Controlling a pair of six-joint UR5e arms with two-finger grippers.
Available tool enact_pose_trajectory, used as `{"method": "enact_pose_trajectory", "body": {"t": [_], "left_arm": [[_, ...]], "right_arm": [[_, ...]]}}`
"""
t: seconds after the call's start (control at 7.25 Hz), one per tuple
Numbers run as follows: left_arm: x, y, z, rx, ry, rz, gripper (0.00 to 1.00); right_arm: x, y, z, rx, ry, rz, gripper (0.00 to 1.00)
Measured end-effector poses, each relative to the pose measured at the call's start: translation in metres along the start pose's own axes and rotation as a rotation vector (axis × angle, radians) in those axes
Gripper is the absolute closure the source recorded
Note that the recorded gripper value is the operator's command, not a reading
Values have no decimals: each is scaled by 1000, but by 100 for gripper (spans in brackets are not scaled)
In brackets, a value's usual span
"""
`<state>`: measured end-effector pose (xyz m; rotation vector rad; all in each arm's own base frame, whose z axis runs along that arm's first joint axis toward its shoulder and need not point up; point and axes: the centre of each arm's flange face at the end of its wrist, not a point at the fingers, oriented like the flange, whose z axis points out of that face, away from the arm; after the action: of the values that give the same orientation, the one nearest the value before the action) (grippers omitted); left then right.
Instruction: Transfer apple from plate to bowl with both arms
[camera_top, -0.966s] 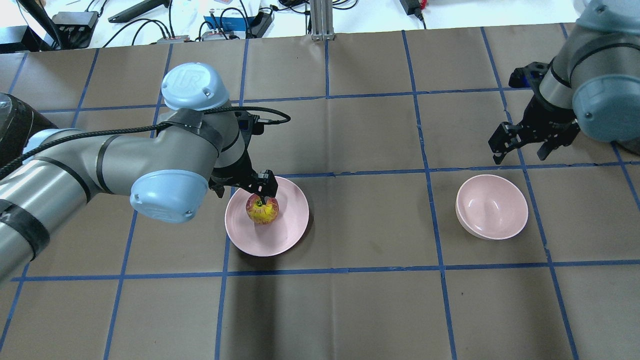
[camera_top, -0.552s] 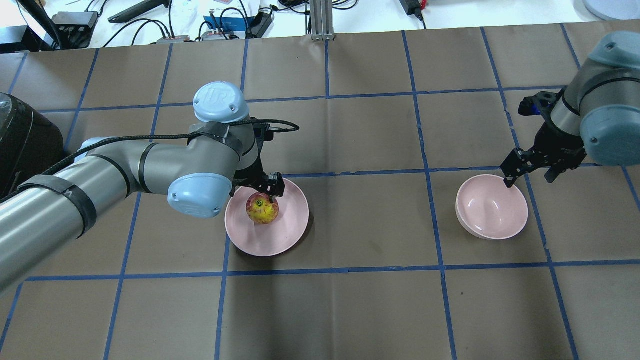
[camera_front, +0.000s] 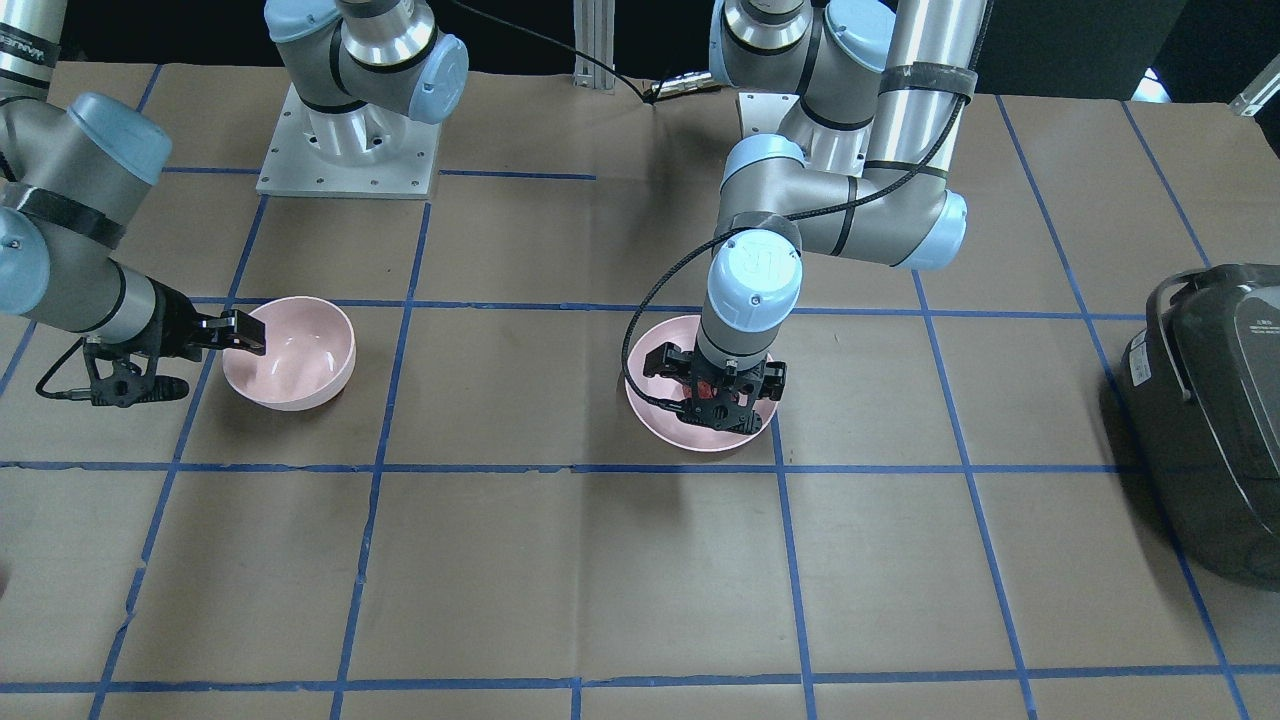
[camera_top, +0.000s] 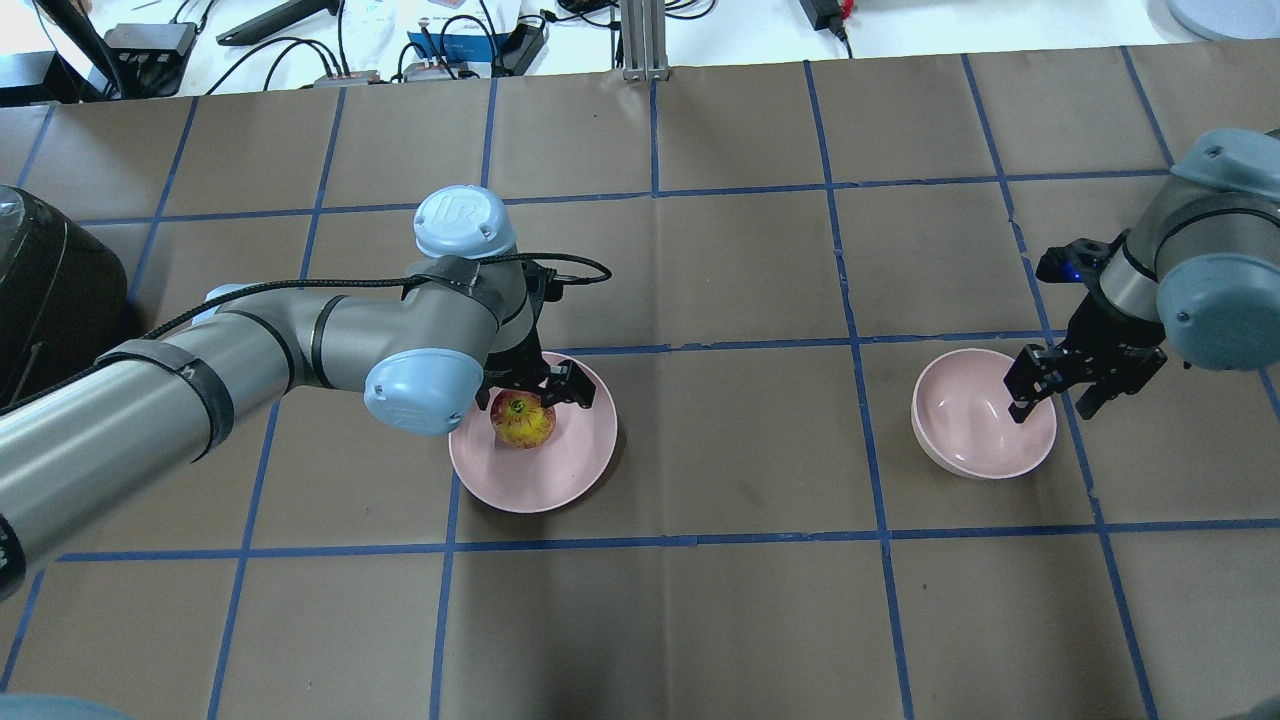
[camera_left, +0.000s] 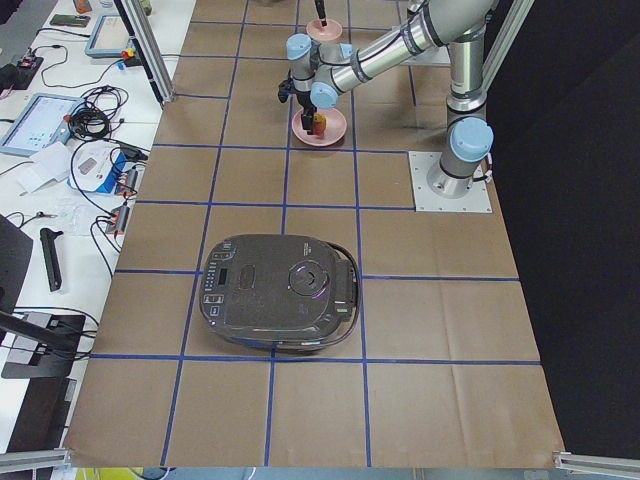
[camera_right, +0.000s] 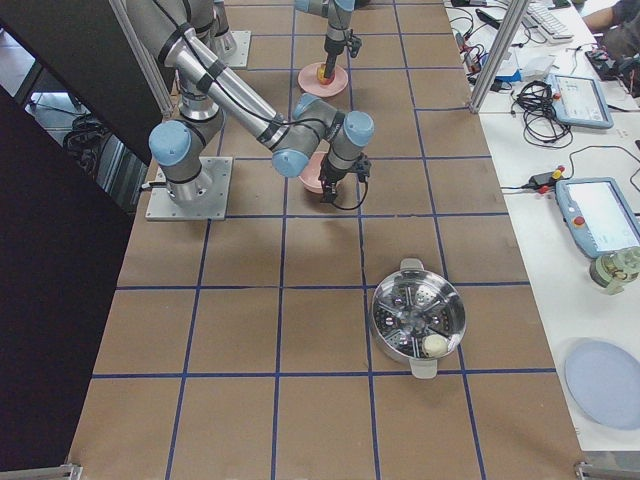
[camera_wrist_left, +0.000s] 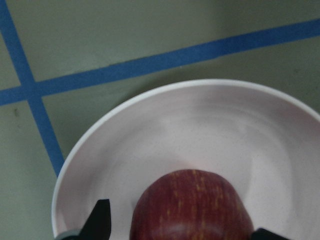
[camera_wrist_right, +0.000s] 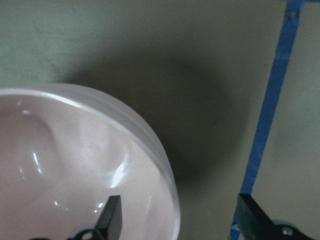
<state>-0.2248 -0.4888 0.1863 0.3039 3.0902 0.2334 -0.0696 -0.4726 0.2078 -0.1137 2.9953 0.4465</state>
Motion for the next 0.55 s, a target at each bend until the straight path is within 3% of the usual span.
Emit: {"method": "enact_pose_trajectory", "body": {"t": [0.14, 0.28, 0.41, 0.55], "left_arm": [[3, 1, 1, -4, -1, -2, 26], [5, 3, -1, -4, -2, -3, 44], [7, 4, -3, -1, -5, 1, 54], [8, 5, -6, 3, -8, 7, 74]], "right_arm": [[-2, 4, 10, -17, -9, 5, 100], [-3, 5, 11, -20, -13, 25, 100], [-4, 4, 7, -8, -23, 52, 100], [-6, 1, 1, 12, -41, 81, 100]]}}
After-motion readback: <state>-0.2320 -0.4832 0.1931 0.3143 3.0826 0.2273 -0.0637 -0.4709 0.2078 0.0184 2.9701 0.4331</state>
